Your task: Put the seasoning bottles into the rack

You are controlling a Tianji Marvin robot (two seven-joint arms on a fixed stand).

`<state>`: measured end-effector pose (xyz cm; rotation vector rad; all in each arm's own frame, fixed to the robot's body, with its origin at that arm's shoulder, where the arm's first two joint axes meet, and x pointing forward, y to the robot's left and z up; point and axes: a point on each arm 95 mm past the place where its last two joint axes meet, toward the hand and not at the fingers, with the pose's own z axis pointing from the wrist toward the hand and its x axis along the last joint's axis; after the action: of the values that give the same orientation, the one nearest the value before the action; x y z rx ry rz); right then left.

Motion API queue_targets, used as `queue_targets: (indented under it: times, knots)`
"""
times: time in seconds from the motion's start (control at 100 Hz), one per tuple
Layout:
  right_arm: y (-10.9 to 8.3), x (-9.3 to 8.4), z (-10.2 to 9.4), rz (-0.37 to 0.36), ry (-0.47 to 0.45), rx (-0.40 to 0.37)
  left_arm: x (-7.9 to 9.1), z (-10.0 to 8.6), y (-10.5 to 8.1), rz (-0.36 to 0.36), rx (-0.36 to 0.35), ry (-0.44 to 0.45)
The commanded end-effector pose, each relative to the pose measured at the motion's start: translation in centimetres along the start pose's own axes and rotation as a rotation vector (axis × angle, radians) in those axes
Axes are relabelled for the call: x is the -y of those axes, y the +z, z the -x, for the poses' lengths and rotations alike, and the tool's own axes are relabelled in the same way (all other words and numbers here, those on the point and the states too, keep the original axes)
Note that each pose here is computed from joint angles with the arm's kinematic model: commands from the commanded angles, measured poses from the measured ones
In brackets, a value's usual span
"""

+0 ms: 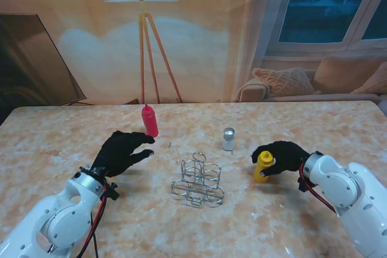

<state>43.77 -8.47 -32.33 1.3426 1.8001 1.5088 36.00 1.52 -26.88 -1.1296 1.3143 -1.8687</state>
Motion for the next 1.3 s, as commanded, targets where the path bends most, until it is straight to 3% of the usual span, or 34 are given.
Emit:
queue_targets:
  times: [0.0, 0.48, 0.97, 1.29]
  knots:
    - [0.2, 0.7, -0.4, -0.015, 0.013, -0.003, -0.2, -0.1, -0.1, 0.012, -0.004, -0.011]
    - [0.2, -0.5, -0.9, 0.040, 0.042, -0.016, -0.4, 0.1, -0.2, 0.031, 0.004, -0.010]
    - [1.7, -4.3, -2.9, 0.096, 0.060, -0.129, -0.5, 0.1, -0.1, 0.038, 0.006, -0.016]
    - [3.7, -6.7, -5.1, 0.097, 0.078, -0.217, -0.7, 0.2, 0.0, 0.045, 0.009, -0.019]
